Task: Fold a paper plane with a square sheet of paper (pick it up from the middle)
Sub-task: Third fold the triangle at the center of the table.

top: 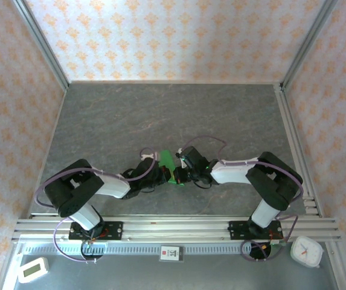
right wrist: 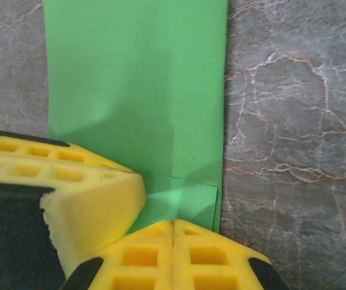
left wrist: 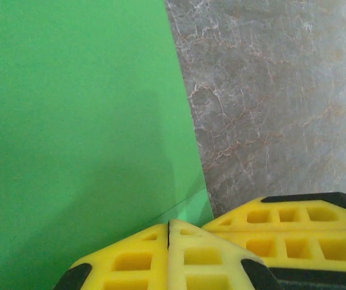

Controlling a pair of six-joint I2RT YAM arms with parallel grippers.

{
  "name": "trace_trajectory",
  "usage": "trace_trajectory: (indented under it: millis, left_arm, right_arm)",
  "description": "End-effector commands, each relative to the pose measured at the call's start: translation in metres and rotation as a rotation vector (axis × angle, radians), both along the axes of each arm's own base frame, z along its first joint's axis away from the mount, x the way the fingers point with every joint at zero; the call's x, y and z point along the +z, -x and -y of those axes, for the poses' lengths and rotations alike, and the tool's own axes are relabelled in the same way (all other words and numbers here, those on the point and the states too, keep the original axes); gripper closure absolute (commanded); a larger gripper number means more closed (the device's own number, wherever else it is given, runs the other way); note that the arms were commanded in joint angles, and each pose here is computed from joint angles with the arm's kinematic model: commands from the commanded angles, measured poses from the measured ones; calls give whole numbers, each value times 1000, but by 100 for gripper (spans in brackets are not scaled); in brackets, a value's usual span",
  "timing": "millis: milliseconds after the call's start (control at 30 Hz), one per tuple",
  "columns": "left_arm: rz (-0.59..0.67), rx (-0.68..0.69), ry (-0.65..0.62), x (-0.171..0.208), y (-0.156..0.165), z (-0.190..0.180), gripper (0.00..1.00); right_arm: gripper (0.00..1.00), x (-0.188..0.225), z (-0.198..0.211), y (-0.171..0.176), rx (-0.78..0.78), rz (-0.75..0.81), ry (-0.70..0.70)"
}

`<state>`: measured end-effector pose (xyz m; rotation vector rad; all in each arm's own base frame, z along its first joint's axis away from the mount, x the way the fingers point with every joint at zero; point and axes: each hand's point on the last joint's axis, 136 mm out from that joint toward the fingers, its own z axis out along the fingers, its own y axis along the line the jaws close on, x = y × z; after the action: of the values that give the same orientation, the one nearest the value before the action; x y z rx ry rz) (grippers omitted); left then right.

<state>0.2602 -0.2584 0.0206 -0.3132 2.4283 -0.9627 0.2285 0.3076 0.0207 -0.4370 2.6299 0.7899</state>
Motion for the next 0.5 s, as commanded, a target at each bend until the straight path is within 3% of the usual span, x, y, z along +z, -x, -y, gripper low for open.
trace_trajectory:
  millis: [0,200,467]
  left_arm:
    - [-23,42,-15,-9,-2,-10,100]
    - [-85,96,-45,-22,1,-22,100]
    - [-115,111,-64,-31,2,-27,100]
  right_arm:
    - [100,-21,12,9,9,-44,65]
    - [100,0,5,0,0,-12,37]
    - [100,53,0,2,-91,38,-145]
